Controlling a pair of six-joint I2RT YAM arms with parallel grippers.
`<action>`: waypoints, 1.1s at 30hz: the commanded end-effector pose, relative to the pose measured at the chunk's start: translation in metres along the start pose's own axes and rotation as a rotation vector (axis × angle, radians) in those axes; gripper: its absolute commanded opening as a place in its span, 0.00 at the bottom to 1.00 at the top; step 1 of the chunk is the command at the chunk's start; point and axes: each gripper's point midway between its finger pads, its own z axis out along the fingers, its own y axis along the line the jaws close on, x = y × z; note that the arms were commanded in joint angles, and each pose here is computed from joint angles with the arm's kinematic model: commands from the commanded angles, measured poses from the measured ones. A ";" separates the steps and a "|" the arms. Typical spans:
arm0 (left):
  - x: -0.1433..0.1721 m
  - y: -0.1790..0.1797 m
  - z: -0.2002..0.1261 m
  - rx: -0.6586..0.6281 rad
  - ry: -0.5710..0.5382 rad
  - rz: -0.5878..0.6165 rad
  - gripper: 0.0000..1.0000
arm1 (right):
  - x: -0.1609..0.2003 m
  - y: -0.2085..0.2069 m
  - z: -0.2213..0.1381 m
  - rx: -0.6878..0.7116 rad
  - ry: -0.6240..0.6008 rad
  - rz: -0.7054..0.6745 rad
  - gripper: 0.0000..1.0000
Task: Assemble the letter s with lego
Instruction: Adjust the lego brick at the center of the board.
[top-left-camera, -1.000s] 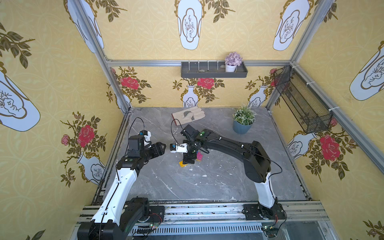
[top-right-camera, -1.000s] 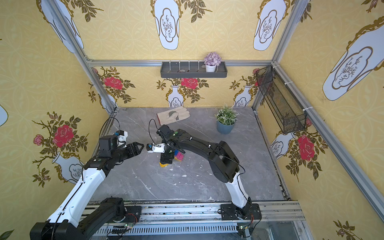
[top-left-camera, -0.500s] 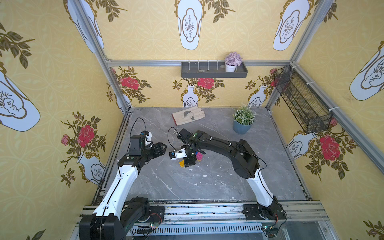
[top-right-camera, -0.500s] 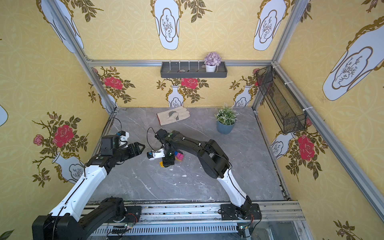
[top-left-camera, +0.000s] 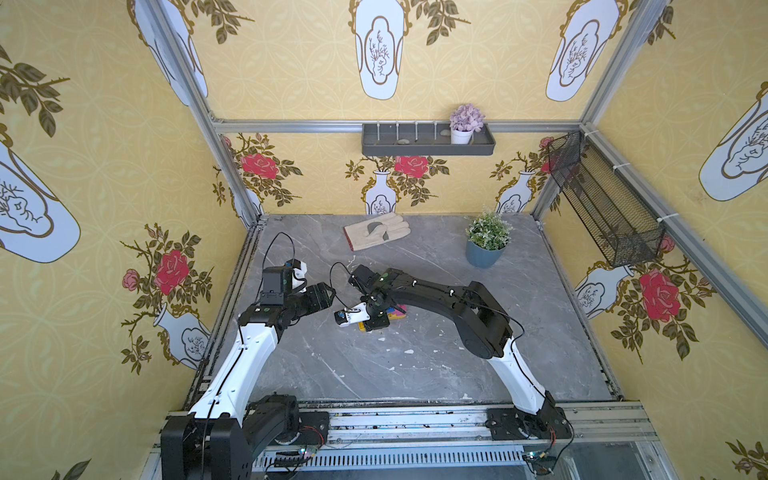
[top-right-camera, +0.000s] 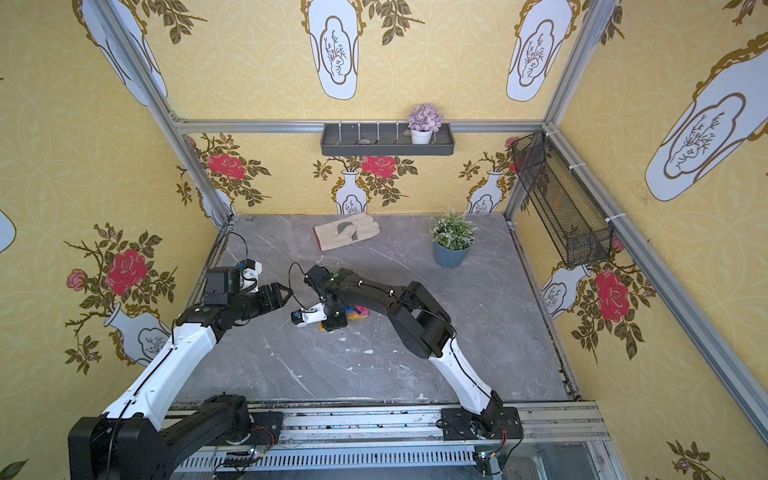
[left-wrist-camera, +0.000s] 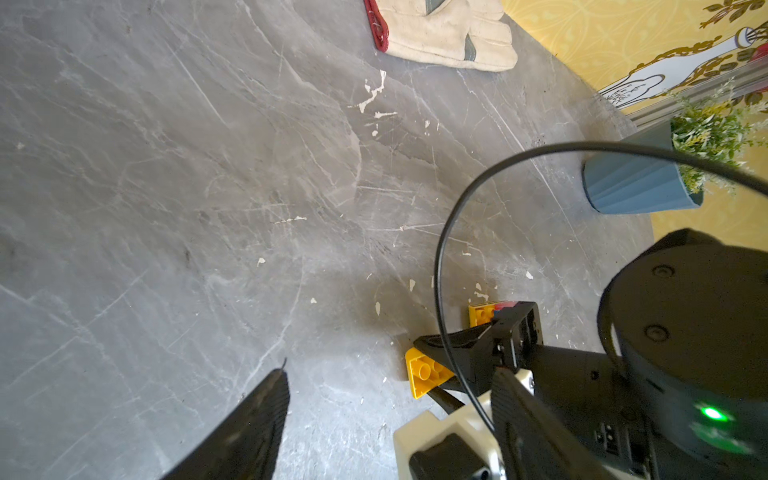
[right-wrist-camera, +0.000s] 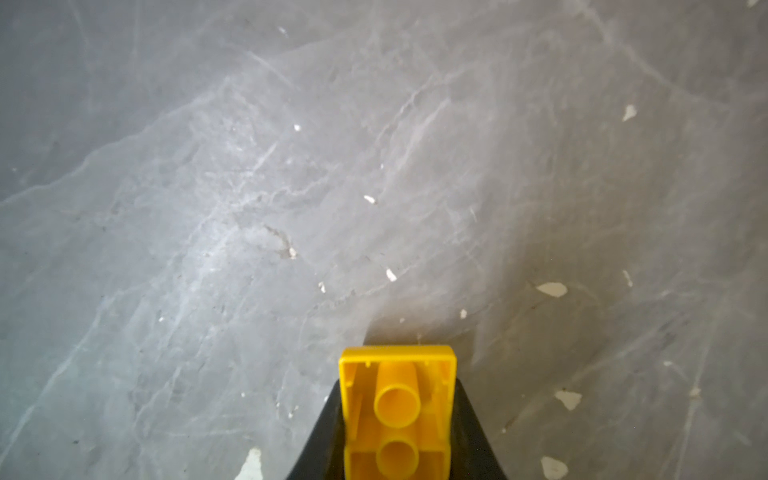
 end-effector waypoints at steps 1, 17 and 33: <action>-0.001 -0.004 0.001 0.025 -0.003 0.014 0.79 | -0.009 -0.009 -0.015 0.052 -0.010 -0.006 0.13; -0.022 -0.073 -0.009 0.308 -0.070 0.175 0.79 | -0.019 -0.077 -0.234 0.092 -0.825 0.659 0.12; -0.019 -0.119 -0.007 0.411 -0.136 0.288 0.79 | 0.001 -0.098 -0.216 -0.365 -1.176 1.245 0.23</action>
